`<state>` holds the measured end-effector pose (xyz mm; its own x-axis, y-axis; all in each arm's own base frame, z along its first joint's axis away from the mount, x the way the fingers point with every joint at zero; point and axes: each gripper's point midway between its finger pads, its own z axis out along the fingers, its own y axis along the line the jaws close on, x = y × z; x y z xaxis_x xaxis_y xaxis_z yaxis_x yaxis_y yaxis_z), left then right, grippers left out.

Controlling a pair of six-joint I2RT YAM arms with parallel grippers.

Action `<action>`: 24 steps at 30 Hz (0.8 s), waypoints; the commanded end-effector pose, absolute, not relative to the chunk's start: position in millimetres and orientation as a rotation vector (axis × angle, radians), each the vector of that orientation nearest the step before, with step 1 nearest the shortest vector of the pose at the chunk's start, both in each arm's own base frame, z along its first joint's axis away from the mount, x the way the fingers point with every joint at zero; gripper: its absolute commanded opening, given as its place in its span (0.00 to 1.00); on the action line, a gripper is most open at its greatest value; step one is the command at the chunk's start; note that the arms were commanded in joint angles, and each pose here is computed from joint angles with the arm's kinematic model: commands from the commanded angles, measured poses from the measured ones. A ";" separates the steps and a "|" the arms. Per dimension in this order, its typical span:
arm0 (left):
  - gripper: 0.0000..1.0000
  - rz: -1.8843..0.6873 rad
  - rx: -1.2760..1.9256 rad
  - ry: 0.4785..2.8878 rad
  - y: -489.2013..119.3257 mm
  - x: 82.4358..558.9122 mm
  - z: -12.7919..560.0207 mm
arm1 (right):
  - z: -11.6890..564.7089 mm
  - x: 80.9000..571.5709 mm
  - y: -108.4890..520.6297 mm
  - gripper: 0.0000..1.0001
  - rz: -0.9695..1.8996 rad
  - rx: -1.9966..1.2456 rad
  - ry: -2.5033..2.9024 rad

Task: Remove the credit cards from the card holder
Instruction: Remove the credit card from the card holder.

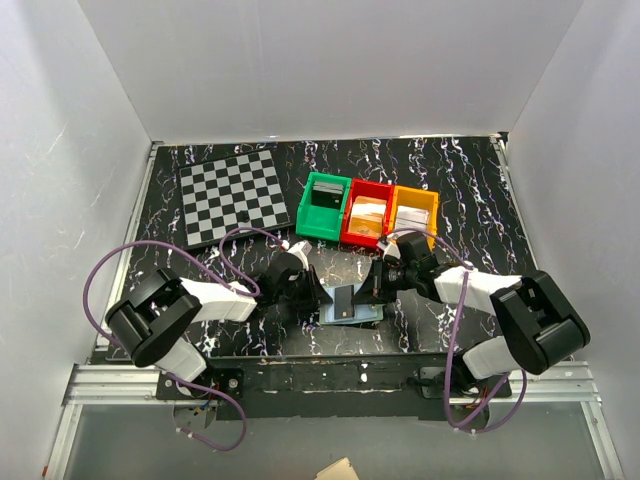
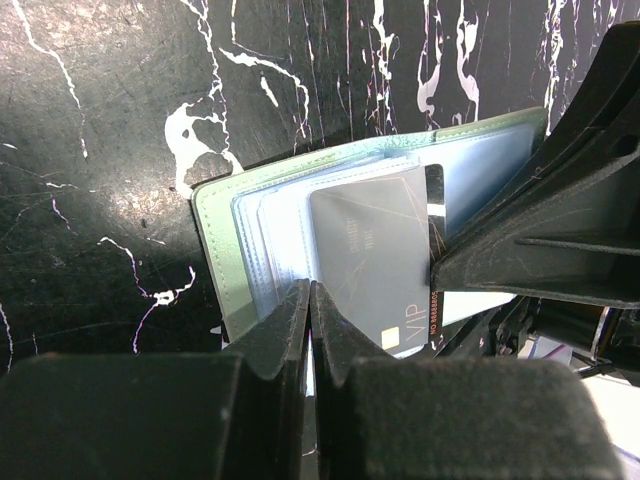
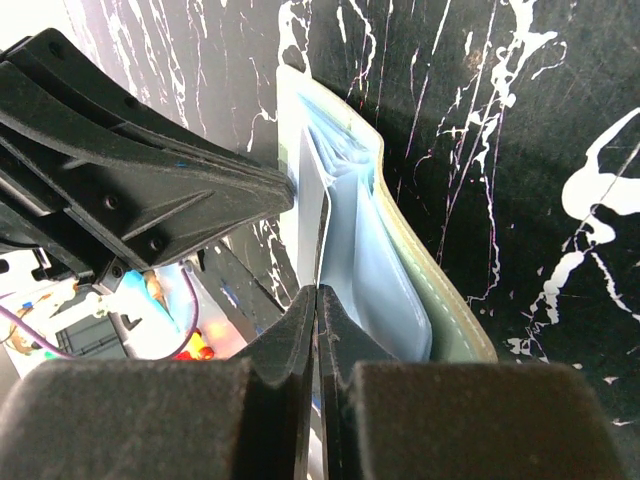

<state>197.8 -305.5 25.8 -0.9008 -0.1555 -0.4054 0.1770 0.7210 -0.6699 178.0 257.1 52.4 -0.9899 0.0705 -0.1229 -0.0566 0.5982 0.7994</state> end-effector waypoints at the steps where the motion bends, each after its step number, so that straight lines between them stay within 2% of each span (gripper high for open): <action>1: 0.00 -0.696 0.002 2.742 -250.7 163.0 -41.0 | 65.6 177.4 258.9 0.09 1.401 -0.041 2.628; 9: 0.00 -0.700 0.003 2.750 -251.8 162.2 -43.0 | 65.5 178.0 258.1 0.11 1.402 -0.040 2.626; 15: 0.00 -0.695 0.000 2.756 -250.6 161.0 -44.6 | 65.3 177.8 256.2 0.02 1.398 -0.037 2.624; 24: 0.00 -0.683 -0.005 2.761 -249.9 161.1 -47.4 | 66.0 178.6 251.8 0.01 1.388 -0.028 2.619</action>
